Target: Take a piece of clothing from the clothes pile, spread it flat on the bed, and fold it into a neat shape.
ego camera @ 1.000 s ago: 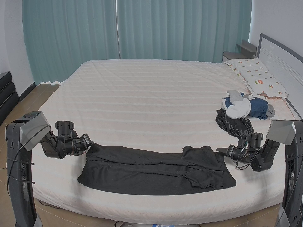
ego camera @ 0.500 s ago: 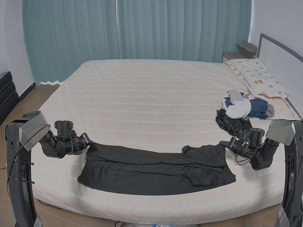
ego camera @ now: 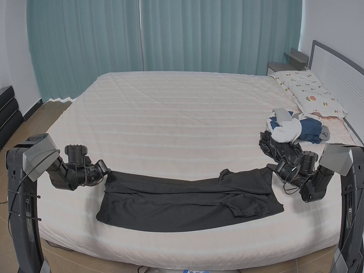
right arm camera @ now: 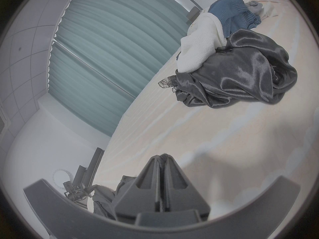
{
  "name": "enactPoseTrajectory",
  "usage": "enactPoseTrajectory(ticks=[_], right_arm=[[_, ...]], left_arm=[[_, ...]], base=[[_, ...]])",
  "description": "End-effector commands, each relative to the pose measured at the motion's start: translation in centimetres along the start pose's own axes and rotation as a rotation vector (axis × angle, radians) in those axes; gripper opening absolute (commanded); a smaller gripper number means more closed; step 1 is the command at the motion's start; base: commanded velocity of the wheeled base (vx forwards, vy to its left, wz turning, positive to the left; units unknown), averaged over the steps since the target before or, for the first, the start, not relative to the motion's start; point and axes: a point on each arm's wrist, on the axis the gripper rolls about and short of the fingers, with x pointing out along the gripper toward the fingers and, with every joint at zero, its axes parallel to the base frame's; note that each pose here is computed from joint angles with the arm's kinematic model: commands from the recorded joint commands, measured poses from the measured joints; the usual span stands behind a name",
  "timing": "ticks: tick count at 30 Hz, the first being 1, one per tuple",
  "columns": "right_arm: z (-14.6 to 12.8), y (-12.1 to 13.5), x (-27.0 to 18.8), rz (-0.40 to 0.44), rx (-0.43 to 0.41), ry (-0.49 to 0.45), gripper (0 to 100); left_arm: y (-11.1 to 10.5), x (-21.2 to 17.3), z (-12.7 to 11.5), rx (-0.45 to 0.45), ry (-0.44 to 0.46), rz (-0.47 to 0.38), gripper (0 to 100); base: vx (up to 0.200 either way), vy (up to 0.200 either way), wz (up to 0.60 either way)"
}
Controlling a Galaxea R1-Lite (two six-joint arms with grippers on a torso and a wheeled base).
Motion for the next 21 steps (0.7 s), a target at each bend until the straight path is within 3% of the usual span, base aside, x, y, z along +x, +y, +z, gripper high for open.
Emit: enactPoseTrajectory(ticks=[1, 6, 7, 15, 21], right_arm=[[-0.3, -0.5, 0.3, -0.005, 0.003, 0.005, 0], [-0.8, -1.0, 0.5, -0.014, 0.007, 0.018, 0], [-0.8, -0.9, 0.5, -0.012, 0.006, 0.018, 100], [1.0, 1.0, -1.0, 0.011, -0.013, -0.026, 100], [0.6, 3.5, -2.2, 0.053, -0.025, 0.017, 100]], left_arm=[[0.1, 0.1, -0.1, -0.001, 0.003, 0.002, 0], [0.0, 0.0, -0.3, -0.001, 0.009, 0.002, 0], [0.0, 0.0, -0.4, -0.002, 0.012, 0.004, 100], [-0.2, -0.4, -0.2, 0.003, 0.006, 0.001, 100], [-0.2, -0.5, -0.2, 0.002, -0.008, -0.009, 100]], base=[[0.000, 0.000, 0.00], [0.000, 0.000, 0.00], [0.000, 0.000, 0.00], [0.000, 0.000, 0.00], [0.000, 0.000, 0.00]])
